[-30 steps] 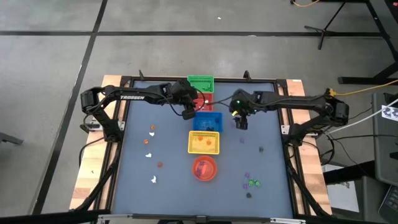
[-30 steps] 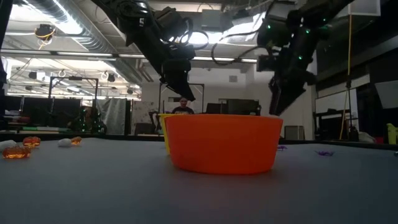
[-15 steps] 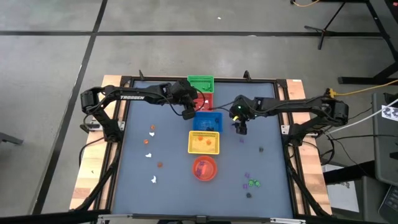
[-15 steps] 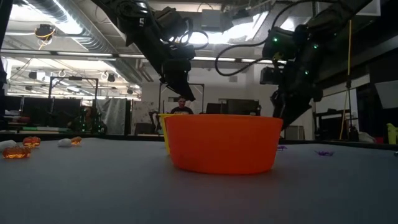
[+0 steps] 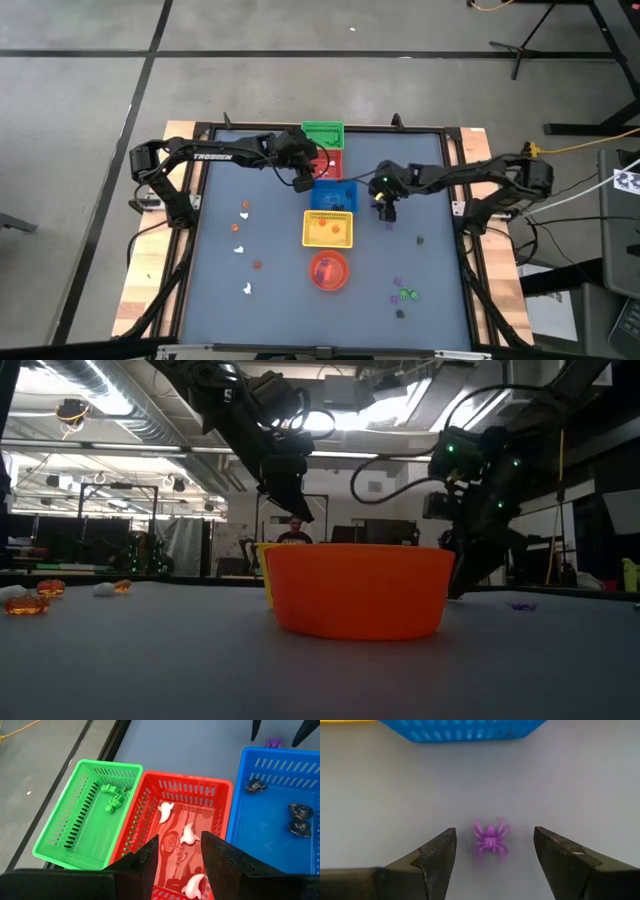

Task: Sort Halloween decoration
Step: Put the purple spider toy into the orange bin

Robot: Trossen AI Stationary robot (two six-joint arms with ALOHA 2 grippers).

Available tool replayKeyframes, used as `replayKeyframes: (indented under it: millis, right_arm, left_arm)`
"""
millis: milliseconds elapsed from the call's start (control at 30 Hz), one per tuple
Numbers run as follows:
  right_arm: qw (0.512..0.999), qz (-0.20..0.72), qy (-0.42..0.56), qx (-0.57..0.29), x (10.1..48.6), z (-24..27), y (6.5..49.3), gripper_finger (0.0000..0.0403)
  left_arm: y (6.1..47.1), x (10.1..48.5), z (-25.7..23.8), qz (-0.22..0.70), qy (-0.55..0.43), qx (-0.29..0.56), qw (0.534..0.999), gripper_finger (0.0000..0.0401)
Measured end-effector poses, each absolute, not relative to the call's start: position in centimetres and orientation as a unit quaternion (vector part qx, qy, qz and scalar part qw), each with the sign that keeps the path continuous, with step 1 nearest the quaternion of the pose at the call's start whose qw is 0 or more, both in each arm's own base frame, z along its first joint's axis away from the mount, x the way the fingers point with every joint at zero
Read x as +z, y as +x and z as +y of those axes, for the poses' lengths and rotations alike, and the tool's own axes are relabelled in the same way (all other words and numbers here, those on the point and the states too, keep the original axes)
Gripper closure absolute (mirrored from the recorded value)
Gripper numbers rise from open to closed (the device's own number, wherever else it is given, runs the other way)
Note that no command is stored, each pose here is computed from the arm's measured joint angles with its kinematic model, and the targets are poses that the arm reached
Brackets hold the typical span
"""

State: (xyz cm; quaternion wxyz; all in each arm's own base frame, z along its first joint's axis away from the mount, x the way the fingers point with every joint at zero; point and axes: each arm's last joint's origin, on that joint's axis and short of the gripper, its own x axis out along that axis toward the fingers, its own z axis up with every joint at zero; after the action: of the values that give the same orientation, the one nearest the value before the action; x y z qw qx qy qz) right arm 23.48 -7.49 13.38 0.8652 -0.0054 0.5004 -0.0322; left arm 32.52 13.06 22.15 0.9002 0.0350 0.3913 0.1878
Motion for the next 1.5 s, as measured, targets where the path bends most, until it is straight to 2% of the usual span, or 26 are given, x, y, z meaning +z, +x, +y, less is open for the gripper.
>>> replayKeyframes:
  millis: [400,533,800,967,1200,1500]
  right_arm:
    - [0.854,0.519,0.004,-0.024,12.1,-7.6,23.8,0.0144]
    - [0.854,0.52,0.005,-0.022,12.1,-7.6,23.8,0.0175]
    - [0.854,0.52,0.008,-0.016,12.0,-7.5,23.8,0.0265]
    - [0.854,0.521,0.008,-0.017,12.0,-7.5,23.8,0.0303]
    - [0.853,0.522,0.007,-0.019,12.0,-7.5,23.8,0.0332]
    - [0.854,0.521,0.009,-0.016,12.1,-7.5,23.8,0.0336]
  left_arm:
    - [32.5,22.1,13.1,0.391,0.035,0.188,0.9,0.0269]
    - [32.5,22.1,13.1,0.391,0.035,0.188,0.9,0.0269]
    - [32.5,22.1,13.1,0.392,0.035,0.188,0.9,0.0269]
    - [32.5,22.1,13.1,0.391,0.035,0.188,0.9,0.0269]
    - [32.5,22.1,13.1,0.391,0.035,0.188,0.9,0.0269]
    - [32.5,22.1,13.1,0.391,0.035,0.188,0.9,0.0269]
